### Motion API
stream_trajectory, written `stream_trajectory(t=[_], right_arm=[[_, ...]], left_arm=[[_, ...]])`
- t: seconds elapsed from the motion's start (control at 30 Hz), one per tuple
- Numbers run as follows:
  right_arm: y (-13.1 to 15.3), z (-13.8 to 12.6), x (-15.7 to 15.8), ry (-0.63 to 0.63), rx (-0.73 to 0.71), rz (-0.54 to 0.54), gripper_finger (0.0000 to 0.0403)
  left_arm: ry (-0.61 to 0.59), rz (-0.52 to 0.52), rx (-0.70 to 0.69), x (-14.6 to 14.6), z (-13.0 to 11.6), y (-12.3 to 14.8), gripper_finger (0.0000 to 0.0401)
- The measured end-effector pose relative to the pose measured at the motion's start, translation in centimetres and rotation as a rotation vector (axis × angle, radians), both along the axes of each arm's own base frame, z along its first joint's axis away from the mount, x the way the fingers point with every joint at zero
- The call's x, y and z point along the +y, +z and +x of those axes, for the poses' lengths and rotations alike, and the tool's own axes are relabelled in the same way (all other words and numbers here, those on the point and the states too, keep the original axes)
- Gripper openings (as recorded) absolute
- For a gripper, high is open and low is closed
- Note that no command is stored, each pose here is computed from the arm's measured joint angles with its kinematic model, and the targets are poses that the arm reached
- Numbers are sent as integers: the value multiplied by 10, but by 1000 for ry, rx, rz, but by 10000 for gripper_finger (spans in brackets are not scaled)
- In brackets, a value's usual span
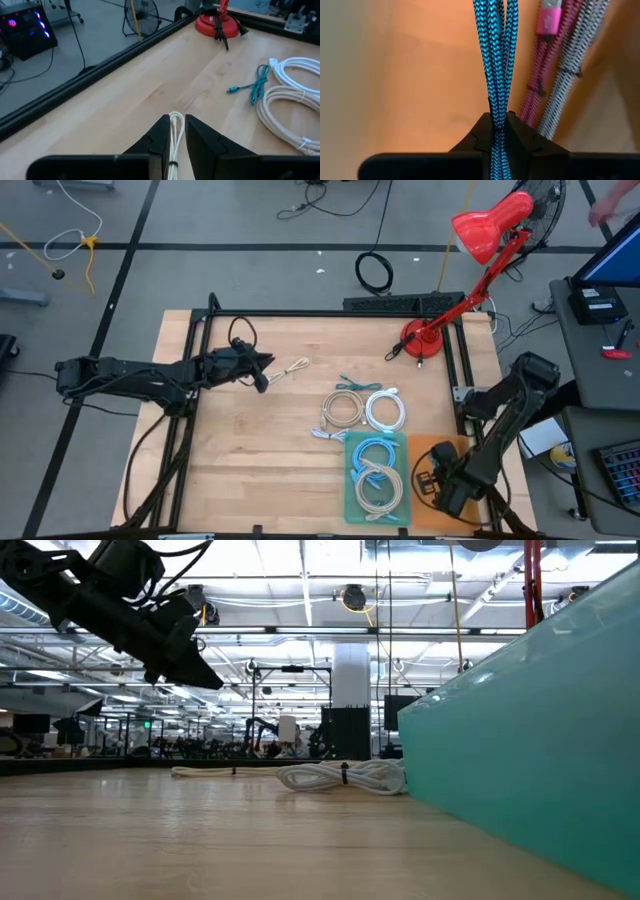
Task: Pick & Place USB Port
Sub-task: Put the blue charger cable into the orange bin
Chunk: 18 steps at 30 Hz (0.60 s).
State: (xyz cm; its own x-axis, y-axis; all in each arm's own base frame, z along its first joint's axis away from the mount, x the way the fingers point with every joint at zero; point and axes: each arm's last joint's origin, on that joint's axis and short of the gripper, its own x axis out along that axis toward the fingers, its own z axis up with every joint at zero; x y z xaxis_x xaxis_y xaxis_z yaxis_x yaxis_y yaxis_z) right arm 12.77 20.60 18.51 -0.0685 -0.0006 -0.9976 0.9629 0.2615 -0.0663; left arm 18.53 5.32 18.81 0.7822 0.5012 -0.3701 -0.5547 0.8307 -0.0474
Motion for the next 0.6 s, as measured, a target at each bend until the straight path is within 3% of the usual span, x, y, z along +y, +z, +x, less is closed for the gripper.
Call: stream_trajectory(t=[0.33,0.6], right_arm=[[-16,-2,4,-5,142,-32,17],[-20,3,6,-18,122,-9,26]], left_arm=[[-35,-28,24,-9,1,-3,62],[-42,-9,34,-10,1,-3,62]])
